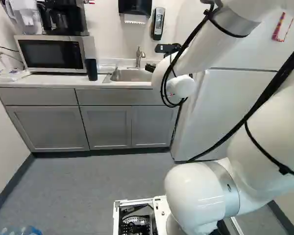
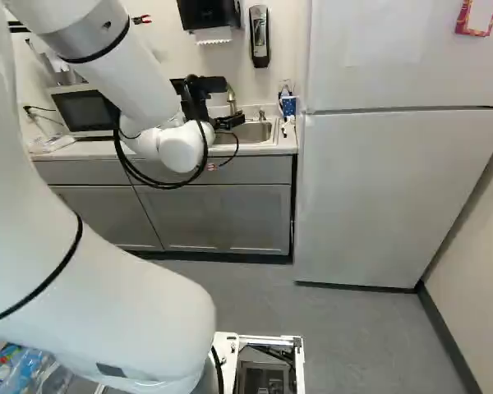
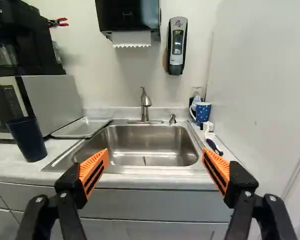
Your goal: Rinse the cup and place it in the tray
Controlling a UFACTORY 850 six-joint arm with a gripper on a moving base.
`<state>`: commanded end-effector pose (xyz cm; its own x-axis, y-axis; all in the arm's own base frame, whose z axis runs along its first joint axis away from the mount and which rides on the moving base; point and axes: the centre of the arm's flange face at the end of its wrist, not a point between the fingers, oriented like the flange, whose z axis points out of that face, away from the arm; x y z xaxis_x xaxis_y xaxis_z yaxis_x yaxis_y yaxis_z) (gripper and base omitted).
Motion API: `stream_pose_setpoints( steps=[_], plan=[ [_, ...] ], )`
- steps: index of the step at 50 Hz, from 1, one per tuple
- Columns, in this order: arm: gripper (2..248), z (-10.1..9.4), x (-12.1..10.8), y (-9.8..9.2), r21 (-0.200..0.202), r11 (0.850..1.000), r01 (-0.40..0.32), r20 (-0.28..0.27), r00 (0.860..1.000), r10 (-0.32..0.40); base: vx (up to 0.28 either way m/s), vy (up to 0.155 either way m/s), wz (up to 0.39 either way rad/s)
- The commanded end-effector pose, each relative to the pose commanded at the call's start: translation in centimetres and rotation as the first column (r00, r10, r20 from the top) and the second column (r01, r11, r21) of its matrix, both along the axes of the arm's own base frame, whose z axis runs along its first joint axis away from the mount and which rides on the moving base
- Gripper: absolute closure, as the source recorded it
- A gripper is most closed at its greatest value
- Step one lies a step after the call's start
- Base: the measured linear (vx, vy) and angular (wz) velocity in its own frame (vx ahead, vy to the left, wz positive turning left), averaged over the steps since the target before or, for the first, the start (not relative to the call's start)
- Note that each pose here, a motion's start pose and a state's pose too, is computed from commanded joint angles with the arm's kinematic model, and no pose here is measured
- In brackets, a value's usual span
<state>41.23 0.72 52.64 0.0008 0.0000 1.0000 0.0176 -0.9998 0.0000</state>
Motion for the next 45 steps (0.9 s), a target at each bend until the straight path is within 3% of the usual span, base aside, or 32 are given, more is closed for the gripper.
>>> stream_pose_setpoints(
  steps=[45],
  plan=[
    [3, 3.8, 2.2, 0.0, 0.0, 1.0, 0.001, -0.015, 1.0, -0.001, 0.0, 0.0, 0.0]
  ],
)
